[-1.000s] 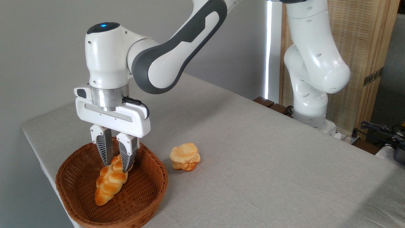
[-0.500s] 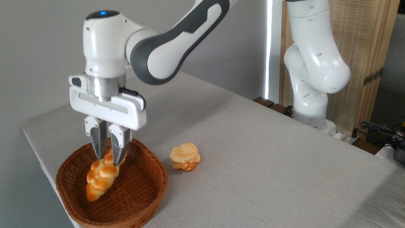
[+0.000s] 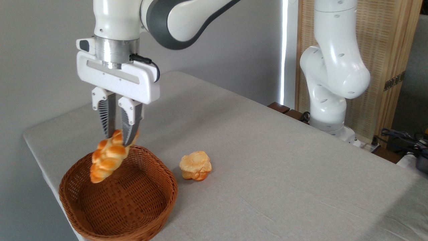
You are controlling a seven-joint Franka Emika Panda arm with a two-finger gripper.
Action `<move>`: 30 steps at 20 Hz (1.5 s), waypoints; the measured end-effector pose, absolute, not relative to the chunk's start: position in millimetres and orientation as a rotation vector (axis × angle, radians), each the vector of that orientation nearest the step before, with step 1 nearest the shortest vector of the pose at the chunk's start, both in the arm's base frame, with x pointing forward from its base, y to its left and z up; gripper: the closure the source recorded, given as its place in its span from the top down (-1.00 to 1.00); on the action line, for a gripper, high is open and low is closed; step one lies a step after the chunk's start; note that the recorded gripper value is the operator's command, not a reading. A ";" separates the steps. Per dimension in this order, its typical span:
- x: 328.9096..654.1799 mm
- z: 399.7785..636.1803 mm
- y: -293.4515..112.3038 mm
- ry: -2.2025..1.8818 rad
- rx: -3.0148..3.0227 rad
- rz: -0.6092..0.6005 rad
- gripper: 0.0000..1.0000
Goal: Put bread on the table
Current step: 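Lift the braided roll out of the basket toward the round bun, then lower the braided roll onto the tablecloth and open the gripper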
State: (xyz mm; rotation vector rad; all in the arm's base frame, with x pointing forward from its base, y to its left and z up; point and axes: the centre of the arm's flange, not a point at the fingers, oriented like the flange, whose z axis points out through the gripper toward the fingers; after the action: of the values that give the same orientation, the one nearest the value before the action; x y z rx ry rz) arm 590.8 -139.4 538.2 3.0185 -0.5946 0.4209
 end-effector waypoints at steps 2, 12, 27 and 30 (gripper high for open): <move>579.3 540.4 -138.8 -0.694 3.011 0.345 -0.03; 498.8 517.7 -157.4 -1.146 2.866 -0.051 0.54; 483.5 497.9 -172.8 -1.200 2.838 -0.117 1.00; 483.5 498.7 -172.7 -1.200 2.839 -0.113 1.00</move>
State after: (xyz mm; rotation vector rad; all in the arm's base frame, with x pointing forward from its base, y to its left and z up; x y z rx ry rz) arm 483.5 -172.7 498.7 2.8387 -1.1999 -0.1126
